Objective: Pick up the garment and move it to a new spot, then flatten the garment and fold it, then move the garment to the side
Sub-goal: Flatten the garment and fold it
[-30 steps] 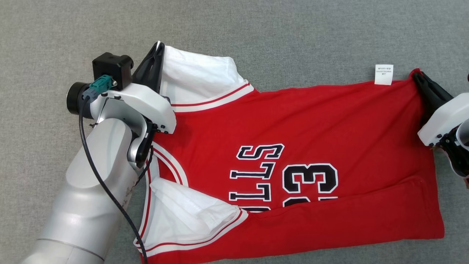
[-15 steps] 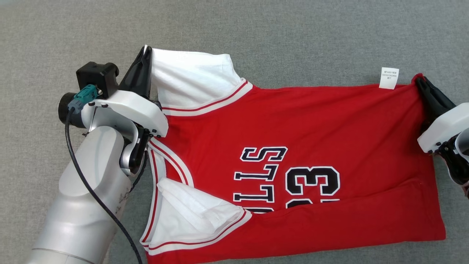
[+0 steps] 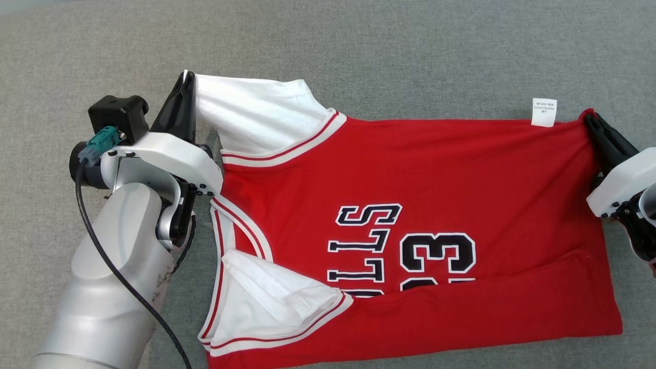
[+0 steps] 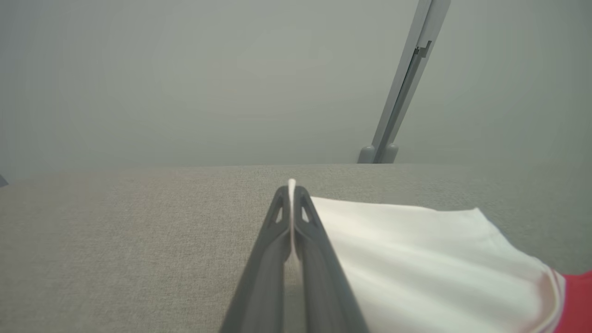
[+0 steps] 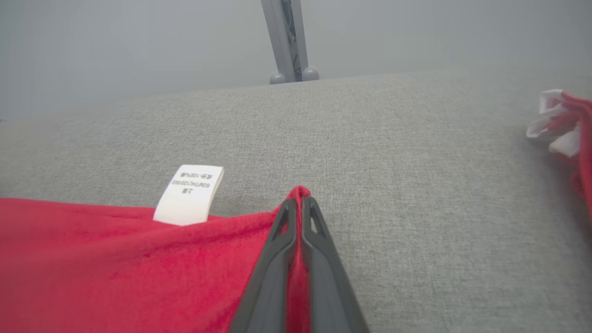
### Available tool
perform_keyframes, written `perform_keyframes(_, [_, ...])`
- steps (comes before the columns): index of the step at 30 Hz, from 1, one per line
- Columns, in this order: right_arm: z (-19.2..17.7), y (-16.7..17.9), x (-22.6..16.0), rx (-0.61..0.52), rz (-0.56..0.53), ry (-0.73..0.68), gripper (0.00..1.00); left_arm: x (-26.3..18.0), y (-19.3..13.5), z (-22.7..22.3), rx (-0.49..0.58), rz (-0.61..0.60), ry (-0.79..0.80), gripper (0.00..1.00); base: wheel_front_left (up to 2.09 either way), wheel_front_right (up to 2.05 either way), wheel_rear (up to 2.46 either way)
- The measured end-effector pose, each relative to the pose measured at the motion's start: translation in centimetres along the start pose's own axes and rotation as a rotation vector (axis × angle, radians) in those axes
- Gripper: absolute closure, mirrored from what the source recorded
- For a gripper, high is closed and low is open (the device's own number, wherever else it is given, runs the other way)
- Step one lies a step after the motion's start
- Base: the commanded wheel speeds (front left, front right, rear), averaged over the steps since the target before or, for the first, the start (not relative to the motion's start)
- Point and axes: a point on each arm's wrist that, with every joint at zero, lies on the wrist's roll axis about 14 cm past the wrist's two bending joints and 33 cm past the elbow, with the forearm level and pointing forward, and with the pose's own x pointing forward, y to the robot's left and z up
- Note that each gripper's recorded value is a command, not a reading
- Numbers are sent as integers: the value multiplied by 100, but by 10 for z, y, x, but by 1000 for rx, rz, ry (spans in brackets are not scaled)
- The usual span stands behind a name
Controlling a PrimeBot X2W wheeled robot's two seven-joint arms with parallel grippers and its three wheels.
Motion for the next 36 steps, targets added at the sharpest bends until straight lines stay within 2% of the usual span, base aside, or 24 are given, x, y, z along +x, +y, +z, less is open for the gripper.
perform_keyframes(9, [32,17,-3,7,58,-95,100,-3,-9,13,-9,-38,-35,100,0,0,0])
perform_keyframes(15, [23,22,-20,-11,74,-86,100,-20,-15,16,-30,-76,-33,100,0,0,0])
perform_keyframes(26, [20,30,-49,-35,97,-88,100,-67,-20,24,4,-139,-32,100,0,0,0])
perform_keyframes(36, [19,30,-63,-174,119,-81,100,-114,-25,9,26,-193,46,100,0,0,0])
